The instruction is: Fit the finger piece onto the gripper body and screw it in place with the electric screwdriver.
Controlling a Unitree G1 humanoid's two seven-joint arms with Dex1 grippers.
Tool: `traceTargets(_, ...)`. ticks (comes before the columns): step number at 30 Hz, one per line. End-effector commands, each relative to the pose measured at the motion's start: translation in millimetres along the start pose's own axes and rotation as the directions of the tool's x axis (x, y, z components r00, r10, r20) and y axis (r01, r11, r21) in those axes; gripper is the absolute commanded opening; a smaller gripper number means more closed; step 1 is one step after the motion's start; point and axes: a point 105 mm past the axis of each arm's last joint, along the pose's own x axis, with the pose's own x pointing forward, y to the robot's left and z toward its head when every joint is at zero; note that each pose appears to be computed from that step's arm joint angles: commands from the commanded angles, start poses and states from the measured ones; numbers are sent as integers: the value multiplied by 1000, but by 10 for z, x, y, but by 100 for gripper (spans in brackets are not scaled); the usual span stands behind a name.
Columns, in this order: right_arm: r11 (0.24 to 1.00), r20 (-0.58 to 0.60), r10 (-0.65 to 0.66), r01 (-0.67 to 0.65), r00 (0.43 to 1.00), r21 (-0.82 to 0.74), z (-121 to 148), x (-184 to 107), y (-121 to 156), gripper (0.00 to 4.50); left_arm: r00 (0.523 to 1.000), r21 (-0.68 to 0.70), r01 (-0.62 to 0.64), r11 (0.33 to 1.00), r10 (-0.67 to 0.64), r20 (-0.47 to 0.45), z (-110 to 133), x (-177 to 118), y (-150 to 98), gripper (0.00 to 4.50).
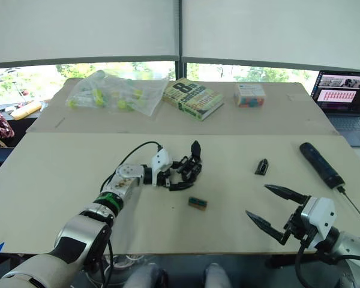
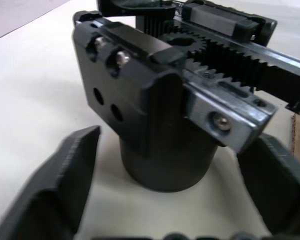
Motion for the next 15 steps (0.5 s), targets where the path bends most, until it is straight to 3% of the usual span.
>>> traceTargets(1, 999, 18, -16, 16, 1000, -33, 108, -21, -35, 450, 1000, 47, -8, 999, 8, 7, 47, 18, 14, 233)
traceTargets(6, 999, 12, -21, 21, 1000, -32, 98, -44, -29, 450, 976, 43, -139, 989, 129, 173, 415, 49, 153, 228)
traceTargets(15, 1000, 7, -2, 2, 1000, -27, 86, -22, -37, 450, 956, 9, -264, 965, 260, 134, 418, 141, -33, 228)
